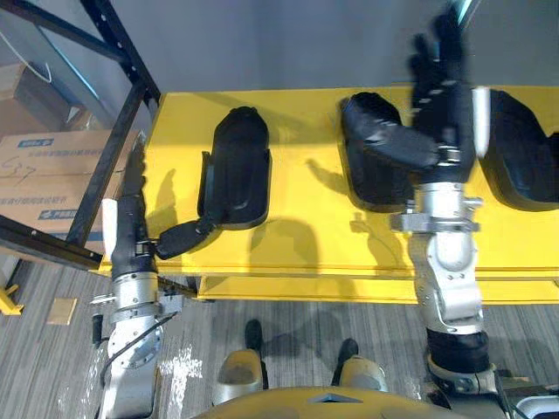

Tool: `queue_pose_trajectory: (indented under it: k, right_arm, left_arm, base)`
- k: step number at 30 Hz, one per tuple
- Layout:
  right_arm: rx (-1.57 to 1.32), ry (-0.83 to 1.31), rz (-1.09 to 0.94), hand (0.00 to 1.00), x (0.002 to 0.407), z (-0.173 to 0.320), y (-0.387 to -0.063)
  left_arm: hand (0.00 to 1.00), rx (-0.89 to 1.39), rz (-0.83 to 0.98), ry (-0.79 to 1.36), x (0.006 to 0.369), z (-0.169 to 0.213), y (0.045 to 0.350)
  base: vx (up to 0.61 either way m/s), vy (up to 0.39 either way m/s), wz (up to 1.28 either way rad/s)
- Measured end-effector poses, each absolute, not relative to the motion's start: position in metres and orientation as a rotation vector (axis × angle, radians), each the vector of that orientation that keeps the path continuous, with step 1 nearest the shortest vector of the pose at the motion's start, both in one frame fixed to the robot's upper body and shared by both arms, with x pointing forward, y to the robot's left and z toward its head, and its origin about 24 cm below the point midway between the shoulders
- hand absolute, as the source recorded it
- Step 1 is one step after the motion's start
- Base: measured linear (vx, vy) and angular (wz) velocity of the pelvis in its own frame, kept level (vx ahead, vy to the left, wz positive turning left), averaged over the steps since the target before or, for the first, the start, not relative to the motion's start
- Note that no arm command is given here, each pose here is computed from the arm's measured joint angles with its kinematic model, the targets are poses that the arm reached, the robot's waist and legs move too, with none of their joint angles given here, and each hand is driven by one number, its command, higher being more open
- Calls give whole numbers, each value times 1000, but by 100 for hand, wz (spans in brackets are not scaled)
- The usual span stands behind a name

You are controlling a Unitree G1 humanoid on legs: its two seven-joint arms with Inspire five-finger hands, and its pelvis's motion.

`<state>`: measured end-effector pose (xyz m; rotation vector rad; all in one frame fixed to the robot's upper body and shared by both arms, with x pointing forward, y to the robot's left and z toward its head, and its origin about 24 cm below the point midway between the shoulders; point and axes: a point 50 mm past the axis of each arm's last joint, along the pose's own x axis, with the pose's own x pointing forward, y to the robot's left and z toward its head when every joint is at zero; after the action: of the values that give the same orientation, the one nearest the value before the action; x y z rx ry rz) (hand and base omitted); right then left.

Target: Walk over and take three plastic housings, then place them on the shelf

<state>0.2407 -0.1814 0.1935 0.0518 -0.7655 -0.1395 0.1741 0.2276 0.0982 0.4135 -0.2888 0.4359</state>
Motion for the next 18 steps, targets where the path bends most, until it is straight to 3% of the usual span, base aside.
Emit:
queue_pose_trajectory:
  k: [6,10,18]
  right_arm:
    - [26,-844,-418,100,198,186,-225]
    - [-5,-831,-527,100,185,177,-240]
    - [21,-784,-603,100,174,165,-250]
  left_arm:
    - [100,534,585,-255,165,100,251]
    - [100,614,580,-196,166,90,253]
    - [100,516,472,-136,169,80,252]
  base:
    - [20,-3,-7]
    - [-5,6,-10]
    - [5,6,-9]
